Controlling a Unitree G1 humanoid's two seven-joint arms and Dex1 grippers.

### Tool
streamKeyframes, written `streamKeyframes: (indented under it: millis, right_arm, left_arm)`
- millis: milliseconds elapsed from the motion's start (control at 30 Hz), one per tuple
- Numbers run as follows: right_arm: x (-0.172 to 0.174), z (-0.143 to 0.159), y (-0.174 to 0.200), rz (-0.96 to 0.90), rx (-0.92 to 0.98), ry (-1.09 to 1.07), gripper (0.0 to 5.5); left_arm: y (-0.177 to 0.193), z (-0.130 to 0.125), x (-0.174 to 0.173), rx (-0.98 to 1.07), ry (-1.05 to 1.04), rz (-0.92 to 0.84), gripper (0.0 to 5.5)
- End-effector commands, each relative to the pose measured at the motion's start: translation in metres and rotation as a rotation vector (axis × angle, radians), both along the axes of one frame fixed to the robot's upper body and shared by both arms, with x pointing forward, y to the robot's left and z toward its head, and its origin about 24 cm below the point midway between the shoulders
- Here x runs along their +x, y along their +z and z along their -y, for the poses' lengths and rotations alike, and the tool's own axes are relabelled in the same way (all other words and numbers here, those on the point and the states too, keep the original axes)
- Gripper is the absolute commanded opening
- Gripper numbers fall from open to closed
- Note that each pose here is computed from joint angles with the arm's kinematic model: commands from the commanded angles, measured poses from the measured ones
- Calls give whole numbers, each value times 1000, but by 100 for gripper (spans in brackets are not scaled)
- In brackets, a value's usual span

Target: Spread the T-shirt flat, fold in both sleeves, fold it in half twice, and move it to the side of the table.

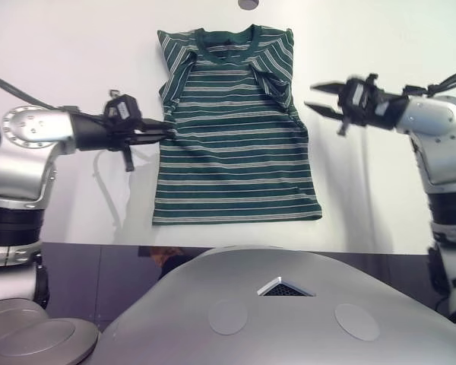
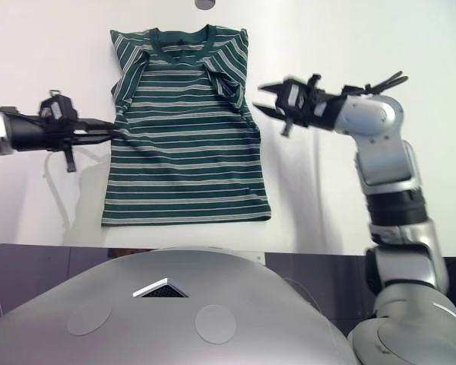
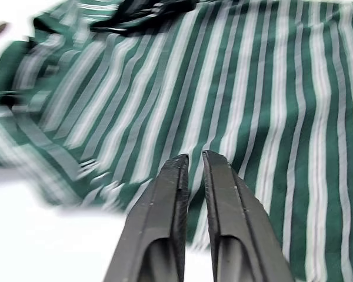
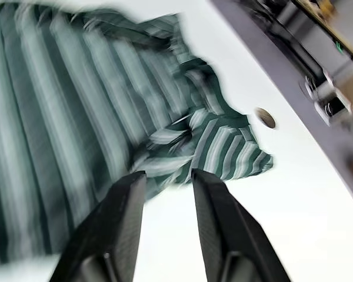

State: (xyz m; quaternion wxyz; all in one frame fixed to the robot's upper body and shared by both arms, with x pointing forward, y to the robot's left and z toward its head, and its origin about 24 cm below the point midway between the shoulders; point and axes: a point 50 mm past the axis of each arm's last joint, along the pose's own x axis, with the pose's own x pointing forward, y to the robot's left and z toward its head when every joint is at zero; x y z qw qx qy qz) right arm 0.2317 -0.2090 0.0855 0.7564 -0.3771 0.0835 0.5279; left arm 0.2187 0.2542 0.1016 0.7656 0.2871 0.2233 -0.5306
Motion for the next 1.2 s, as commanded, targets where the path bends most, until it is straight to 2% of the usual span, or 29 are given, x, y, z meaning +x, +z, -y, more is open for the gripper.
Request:
streamKeyframes:
  millis: [33, 67, 133, 300, 533, 700, 833, 967, 1033, 1200]
  right_arm:
    - [-59, 21, -20, 26, -139, 220, 146]
    - [-69, 22, -23, 18, -134, 245, 146]
    - [-81, 19, -28, 12, -114, 275, 146]
    - [-102, 15, -45, 43, -145, 402, 146]
    - [-103, 5, -54, 117, -156, 487, 146]
    - [-92, 7, -51, 114, -156, 451, 146]
    - [-69, 14, -31, 156, -104, 316, 146]
    - [-75, 46, -35, 106, -274, 403, 203]
    - [-84, 47, -41, 83, -288, 460, 203]
    - [-94, 21, -47, 112, -180, 514, 203]
  left_arm:
    - [-15, -50, -35, 399, -251, 6, 119]
    - [-20, -56, -43, 432, -307, 2, 137]
    - [-28, -58, -53, 430, -375, 5, 137]
    - [-48, -28, -69, 343, -544, 91, 137]
    - [-66, 8, -76, 261, -622, 142, 137]
    - [-64, 26, -81, 250, -721, 150, 137]
    - [-59, 28, -80, 282, -735, 117, 69]
    - [-60, 31, -82, 283, -701, 66, 2]
    - [-60, 31, -80, 283, -682, 54, 2]
    - [-64, 34, -78, 257, -638, 42, 2]
